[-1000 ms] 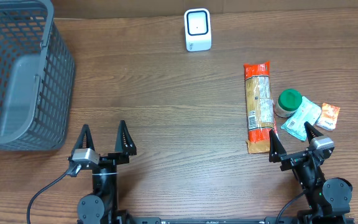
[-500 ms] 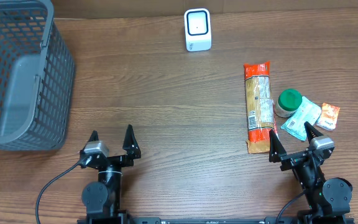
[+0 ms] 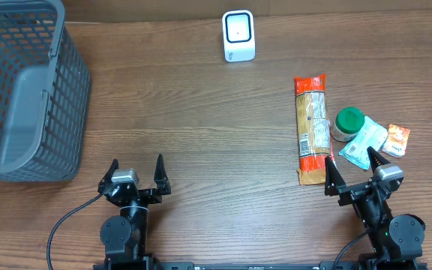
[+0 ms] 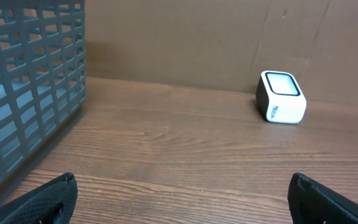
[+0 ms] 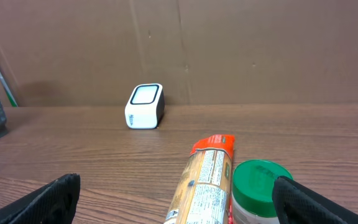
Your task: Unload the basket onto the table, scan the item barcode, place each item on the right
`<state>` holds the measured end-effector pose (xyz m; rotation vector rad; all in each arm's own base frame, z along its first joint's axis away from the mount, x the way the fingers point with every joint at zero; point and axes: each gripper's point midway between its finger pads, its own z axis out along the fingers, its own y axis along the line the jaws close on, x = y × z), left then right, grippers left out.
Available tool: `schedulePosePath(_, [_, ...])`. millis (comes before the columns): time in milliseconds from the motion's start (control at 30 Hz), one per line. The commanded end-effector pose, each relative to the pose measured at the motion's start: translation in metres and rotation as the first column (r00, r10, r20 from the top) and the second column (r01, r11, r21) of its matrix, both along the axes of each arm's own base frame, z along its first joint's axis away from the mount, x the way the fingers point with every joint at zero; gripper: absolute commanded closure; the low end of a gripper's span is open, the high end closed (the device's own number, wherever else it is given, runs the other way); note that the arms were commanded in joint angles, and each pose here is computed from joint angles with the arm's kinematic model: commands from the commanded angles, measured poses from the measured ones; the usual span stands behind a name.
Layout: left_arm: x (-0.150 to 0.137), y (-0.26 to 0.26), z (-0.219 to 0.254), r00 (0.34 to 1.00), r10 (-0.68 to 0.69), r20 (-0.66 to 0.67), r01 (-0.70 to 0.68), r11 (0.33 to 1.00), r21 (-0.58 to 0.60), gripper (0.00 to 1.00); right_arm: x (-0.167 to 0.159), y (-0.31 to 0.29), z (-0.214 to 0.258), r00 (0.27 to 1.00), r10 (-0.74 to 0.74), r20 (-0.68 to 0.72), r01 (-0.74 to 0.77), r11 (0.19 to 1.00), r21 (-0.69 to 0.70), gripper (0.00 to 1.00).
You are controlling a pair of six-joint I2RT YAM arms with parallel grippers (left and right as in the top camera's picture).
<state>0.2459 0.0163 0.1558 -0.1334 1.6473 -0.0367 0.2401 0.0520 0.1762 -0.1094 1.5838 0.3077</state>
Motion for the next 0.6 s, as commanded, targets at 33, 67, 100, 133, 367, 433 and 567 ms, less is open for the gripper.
schedulePosePath(33, [-0.0001, -0.0038, 0.0003, 1.000, -0.019, 0.004, 0.019, 0.999, 0.028, 0.00, 0.0002, -0.0002, -0.0027, 1.000, 0.001, 0.000, -0.001, 1.000, 0.002, 0.00])
schedulePosePath(67, [-0.0001, -0.0049, 0.0003, 1.000, -0.023, 0.004, 0.023, 0.999, 0.028, 0.00, 0.0002, -0.0002, -0.0027, 1.000, 0.001, 0.000, -0.001, 1.000, 0.002, 0.00])
schedulePosePath(100, [0.0000, -0.0058, 0.0004, 1.000, -0.027, 0.005, 0.027, 0.999, 0.028, 0.00, 0.0002, -0.0002, -0.0027, 1.000, 0.001, 0.000, -0.001, 1.000, 0.002, 0.00])
schedulePosePath(133, [0.0000, -0.0062, 0.0005, 1.000, -0.029, 0.005, 0.028, 0.999, 0.028, 0.00, 0.0002, -0.0002, -0.0027, 1.000, 0.001, 0.000, -0.001, 1.000, 0.003, 0.00])
schedulePosePath(367, [0.0000, -0.0060, 0.0004, 1.000, -0.028, 0.004, 0.028, 0.999, 0.028, 0.00, 0.0002, -0.0002, -0.0027, 1.000, 0.001, 0.000, -0.001, 1.000, 0.003, 0.00])
schedulePosePath(433, [0.0000, -0.0060, 0.0004, 1.000, -0.028, 0.004, 0.028, 0.999, 0.028, 0.00, 0.0002, -0.0002, -0.0027, 1.000, 0.001, 0.000, -0.001, 1.000, 0.003, 0.00])
schedulePosePath(567, [0.0000, -0.0060, 0.0003, 1.000, -0.028, 0.004, 0.028, 0.999, 0.028, 0.00, 0.0002, -0.0002, -0.0027, 1.000, 0.001, 0.000, -0.001, 1.000, 0.003, 0.00])
